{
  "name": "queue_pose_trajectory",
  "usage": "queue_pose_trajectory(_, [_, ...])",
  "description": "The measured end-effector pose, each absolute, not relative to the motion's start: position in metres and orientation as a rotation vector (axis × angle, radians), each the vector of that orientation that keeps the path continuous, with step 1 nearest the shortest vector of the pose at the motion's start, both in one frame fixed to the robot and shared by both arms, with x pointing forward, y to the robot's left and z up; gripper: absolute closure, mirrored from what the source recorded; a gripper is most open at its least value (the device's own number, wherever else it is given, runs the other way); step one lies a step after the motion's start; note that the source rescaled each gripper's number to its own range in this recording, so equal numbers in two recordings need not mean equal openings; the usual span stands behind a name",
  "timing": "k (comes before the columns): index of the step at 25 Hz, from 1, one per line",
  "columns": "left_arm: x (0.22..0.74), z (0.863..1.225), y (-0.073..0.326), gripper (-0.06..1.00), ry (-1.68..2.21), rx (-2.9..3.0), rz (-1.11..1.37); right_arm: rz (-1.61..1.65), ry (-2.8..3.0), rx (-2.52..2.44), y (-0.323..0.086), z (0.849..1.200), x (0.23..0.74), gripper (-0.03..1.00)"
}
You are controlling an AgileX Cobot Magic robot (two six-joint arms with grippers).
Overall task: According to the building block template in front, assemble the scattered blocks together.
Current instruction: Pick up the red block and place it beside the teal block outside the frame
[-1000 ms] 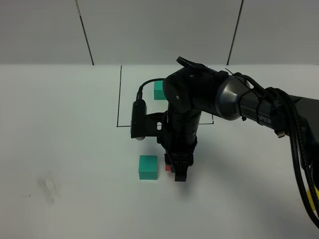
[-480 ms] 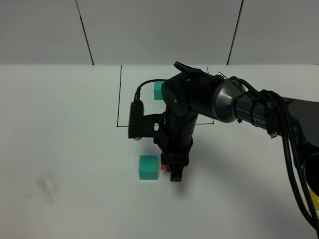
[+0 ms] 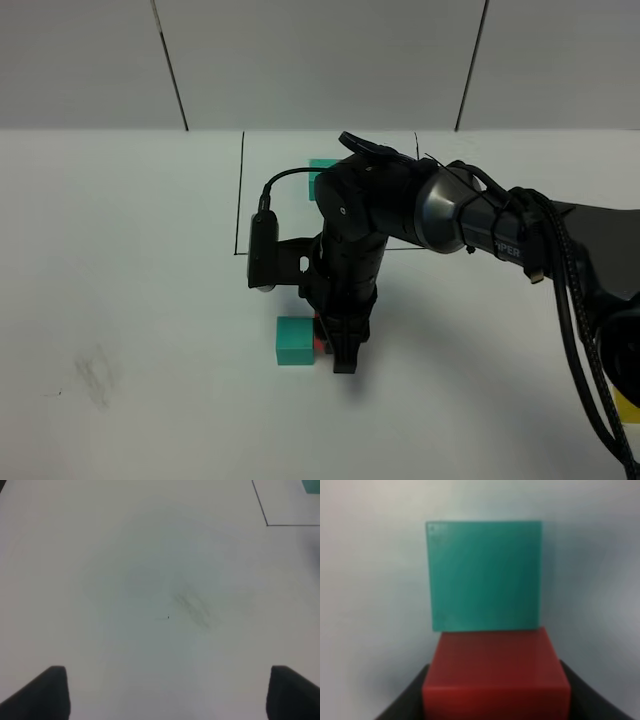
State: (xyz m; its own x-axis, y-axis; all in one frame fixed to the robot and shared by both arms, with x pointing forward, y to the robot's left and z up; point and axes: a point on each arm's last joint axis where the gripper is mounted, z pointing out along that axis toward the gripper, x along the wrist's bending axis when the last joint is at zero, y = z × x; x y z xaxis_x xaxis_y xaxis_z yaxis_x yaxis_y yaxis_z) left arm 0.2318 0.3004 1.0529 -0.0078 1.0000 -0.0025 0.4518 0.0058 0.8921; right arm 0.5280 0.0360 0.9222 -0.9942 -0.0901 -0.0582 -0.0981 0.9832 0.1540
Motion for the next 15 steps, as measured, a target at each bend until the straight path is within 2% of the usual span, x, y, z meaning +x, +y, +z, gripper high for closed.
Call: queue_pose_trajectory(15, [0.232,1.053,0.300,0.13,1.553,1.539,0.952,0.219,3.108,-0.148,0.038,0.903,0.529,0.92])
